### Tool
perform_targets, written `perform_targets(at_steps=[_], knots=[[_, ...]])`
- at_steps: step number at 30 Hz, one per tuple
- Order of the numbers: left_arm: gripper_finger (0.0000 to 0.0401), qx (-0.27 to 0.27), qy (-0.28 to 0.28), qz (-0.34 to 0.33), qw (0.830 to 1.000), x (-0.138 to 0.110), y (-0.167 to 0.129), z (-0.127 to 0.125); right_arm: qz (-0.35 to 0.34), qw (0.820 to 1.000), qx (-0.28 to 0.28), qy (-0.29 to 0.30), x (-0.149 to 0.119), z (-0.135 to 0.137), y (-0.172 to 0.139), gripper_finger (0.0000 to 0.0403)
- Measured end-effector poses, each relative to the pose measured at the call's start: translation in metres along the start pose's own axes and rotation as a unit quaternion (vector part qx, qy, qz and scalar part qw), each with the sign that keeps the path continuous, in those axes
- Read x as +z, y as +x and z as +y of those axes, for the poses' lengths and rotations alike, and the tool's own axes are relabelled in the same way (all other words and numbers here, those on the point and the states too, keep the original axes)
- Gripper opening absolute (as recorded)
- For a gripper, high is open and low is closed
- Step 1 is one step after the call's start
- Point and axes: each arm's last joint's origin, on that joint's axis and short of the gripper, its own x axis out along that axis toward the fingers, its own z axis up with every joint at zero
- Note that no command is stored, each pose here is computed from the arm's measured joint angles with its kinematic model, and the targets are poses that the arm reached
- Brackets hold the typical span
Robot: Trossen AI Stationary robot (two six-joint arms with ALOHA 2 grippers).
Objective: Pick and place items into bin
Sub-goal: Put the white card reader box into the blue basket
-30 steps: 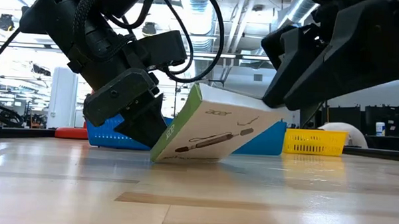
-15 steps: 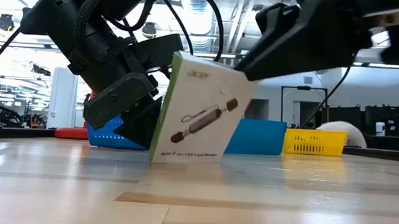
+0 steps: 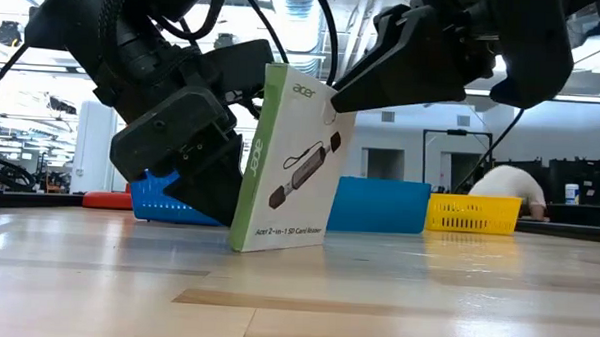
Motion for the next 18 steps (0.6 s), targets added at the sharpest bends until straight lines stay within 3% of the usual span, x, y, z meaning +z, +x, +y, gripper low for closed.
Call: perform_targets(at_steps=[18], knots=[[0.0094, 0.007, 0.001, 0.0, 1.0, -0.0002, 0.0002, 0.001, -0.001, 1.0, 0.009, -0.003, -0.0006, 0.001, -0.0002, 0.012]])
